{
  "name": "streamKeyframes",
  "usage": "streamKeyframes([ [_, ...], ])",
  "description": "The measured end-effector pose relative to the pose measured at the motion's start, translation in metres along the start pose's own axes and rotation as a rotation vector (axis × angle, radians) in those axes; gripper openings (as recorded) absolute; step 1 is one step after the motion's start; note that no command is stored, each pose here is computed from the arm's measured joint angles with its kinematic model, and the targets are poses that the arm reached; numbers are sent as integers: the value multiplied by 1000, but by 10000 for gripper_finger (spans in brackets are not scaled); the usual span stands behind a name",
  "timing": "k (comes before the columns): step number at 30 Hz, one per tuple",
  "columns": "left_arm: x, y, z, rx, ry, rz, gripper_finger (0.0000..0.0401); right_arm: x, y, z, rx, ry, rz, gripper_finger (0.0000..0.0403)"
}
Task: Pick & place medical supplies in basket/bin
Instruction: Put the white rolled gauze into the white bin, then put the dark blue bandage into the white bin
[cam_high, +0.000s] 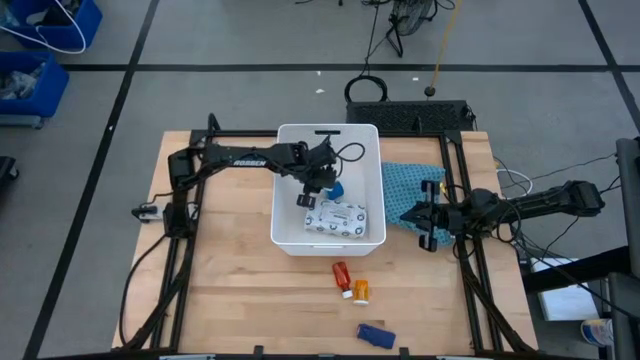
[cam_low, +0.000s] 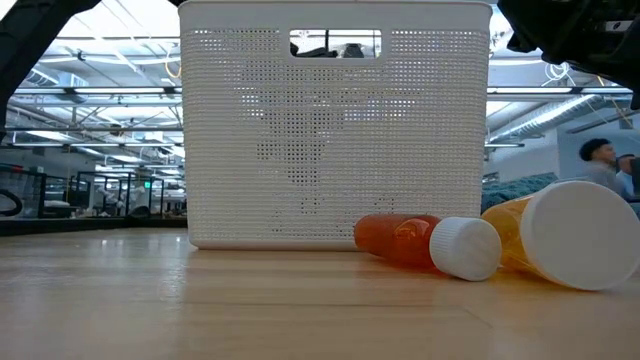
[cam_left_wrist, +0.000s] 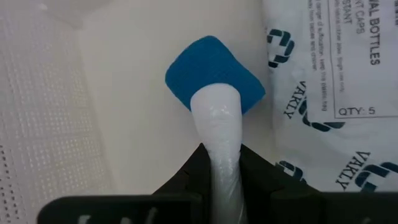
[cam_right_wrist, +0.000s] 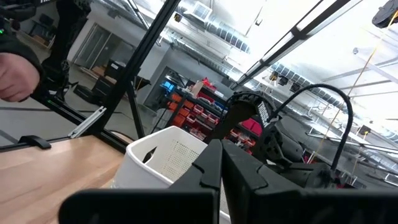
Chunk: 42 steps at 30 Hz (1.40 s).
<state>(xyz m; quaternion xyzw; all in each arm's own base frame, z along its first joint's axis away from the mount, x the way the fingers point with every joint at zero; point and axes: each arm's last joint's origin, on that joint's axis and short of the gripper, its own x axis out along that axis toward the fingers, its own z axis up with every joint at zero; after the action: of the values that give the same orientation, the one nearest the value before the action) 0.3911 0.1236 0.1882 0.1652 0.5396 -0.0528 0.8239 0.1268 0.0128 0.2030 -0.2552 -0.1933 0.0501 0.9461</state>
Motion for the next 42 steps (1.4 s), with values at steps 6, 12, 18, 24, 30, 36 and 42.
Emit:
streamKeyframes([
  [6, 5, -1, -4, -15, -35, -22, 52, 0, 0, 0, 0, 4, 2, 0],
  [12, 5, -1, -4, -14, -35, -24, 50, 0, 0, 0, 1, 5, 2, 0],
  [18, 6, -1, -4, -21, -32, -18, 66, 0, 0, 0, 1, 5, 2, 0],
  [24, 10, 0, -3, -39, -39, -1, 136, 0, 0, 0, 1, 5, 2, 0],
  [30, 6, 1, 4, -17, -16, 97, 222, 0, 0, 0, 1, 4, 2, 0],
  [36, -35, 0, 26, 59, -57, 187, 281, 0, 0, 0, 1, -1, -1, 0],
  [42, -118, -7, 39, 46, -122, 321, 296, 0, 0, 0, 7, -2, 0, 0],
])
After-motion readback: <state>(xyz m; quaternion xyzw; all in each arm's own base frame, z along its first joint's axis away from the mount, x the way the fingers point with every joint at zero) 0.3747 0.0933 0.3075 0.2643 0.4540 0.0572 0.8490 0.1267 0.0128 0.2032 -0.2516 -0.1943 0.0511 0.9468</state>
